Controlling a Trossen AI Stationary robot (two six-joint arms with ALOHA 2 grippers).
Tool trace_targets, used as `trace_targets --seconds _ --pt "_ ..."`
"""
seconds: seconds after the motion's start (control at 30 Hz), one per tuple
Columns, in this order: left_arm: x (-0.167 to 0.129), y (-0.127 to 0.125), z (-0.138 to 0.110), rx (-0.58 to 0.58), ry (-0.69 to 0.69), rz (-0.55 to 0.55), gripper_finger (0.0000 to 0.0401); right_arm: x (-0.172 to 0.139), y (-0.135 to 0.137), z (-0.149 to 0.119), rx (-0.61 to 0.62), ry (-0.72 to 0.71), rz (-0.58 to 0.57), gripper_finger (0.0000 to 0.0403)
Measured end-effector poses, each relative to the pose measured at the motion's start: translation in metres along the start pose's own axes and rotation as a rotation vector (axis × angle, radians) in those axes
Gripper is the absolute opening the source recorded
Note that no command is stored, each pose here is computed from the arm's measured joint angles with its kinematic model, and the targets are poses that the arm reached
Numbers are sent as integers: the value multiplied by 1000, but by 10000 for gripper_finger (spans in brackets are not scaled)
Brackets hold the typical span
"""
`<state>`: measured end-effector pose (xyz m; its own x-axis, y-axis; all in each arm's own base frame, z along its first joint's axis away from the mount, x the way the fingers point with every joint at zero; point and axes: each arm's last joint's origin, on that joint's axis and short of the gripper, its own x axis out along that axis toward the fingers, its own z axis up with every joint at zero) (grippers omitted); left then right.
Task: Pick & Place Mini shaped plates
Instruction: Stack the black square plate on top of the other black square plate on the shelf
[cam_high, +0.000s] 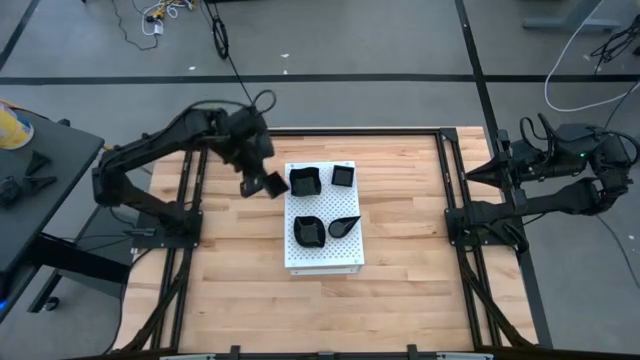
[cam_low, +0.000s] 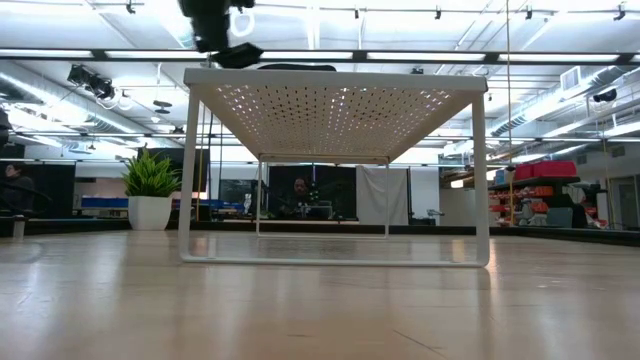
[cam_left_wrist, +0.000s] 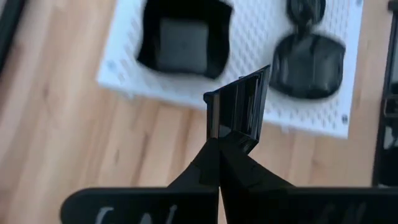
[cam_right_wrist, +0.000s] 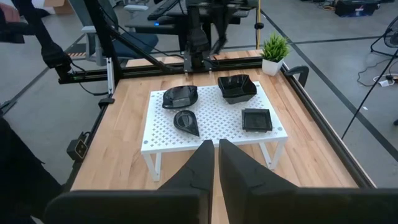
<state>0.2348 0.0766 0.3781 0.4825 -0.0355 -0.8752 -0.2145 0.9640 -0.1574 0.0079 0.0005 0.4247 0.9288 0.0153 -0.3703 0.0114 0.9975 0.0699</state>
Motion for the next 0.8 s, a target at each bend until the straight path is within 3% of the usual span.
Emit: trace_targets --seconds 0.47,0.8 --pt "6 38 71 104 -88 59 0 0 0 0 0 0 0 29" --pt "20 51 113 184 -155 -13 0 0 0 0 0 0 0 29"
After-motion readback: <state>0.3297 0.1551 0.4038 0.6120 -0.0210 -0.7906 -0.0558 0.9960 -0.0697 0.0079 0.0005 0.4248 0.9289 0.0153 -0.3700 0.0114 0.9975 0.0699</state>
